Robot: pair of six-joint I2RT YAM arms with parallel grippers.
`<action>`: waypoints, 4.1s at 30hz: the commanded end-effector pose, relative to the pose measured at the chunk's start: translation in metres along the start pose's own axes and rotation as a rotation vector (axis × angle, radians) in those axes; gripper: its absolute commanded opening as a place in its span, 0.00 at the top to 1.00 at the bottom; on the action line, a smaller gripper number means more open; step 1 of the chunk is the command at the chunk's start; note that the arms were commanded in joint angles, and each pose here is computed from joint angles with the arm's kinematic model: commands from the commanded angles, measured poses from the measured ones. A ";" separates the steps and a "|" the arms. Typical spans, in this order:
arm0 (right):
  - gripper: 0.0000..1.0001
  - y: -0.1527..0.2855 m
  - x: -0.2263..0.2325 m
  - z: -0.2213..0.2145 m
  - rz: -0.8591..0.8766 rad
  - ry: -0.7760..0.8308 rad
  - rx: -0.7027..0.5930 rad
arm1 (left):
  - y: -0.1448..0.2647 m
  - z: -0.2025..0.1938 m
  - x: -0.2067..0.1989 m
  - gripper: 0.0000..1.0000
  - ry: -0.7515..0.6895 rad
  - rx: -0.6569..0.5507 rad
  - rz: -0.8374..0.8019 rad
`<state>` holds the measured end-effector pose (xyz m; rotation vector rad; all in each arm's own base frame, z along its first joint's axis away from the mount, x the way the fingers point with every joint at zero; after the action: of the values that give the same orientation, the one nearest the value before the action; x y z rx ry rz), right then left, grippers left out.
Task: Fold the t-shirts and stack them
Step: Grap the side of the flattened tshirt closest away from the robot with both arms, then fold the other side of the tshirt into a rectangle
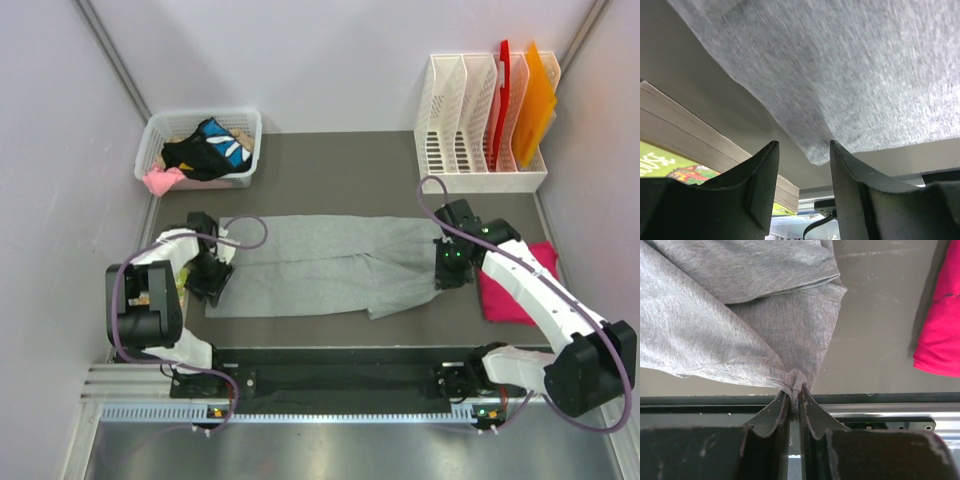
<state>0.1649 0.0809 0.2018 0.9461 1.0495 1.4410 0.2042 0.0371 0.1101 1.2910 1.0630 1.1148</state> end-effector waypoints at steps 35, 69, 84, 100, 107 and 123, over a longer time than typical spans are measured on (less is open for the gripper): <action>0.97 0.036 -0.003 -0.003 0.092 0.058 0.016 | 0.052 -0.018 -0.001 0.78 -0.114 0.038 -0.053; 0.98 0.043 0.002 -0.008 0.130 0.027 0.014 | 0.003 -0.013 -0.010 0.51 -0.033 0.107 -0.143; 0.99 0.046 0.003 0.001 0.133 0.038 0.001 | -0.011 -0.015 -0.013 0.82 -0.010 0.160 -0.170; 0.99 0.055 0.000 -0.010 0.135 0.058 0.019 | 0.046 -0.018 -0.009 1.00 -0.067 0.078 -0.140; 0.99 0.060 -0.001 -0.020 0.148 0.057 0.025 | 0.052 -0.035 -0.010 1.00 -0.091 0.089 -0.120; 0.99 0.059 0.002 0.023 0.103 0.047 -0.045 | 0.049 0.039 0.002 1.00 -0.059 -0.015 -0.148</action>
<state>0.1497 0.0812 0.2534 1.0269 1.0730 1.5544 0.2097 0.0305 0.1529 1.2834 1.1375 0.9244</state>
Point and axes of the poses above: each gripper's point midway between its finger pads, its own y axis back along the fingers, its own x axis along the line the jaws close on, z = x × y, the point moved 9 cm from there along y, back along the fingers, and after that the axes turned 13 degrees about y, right-handed, at the moved point
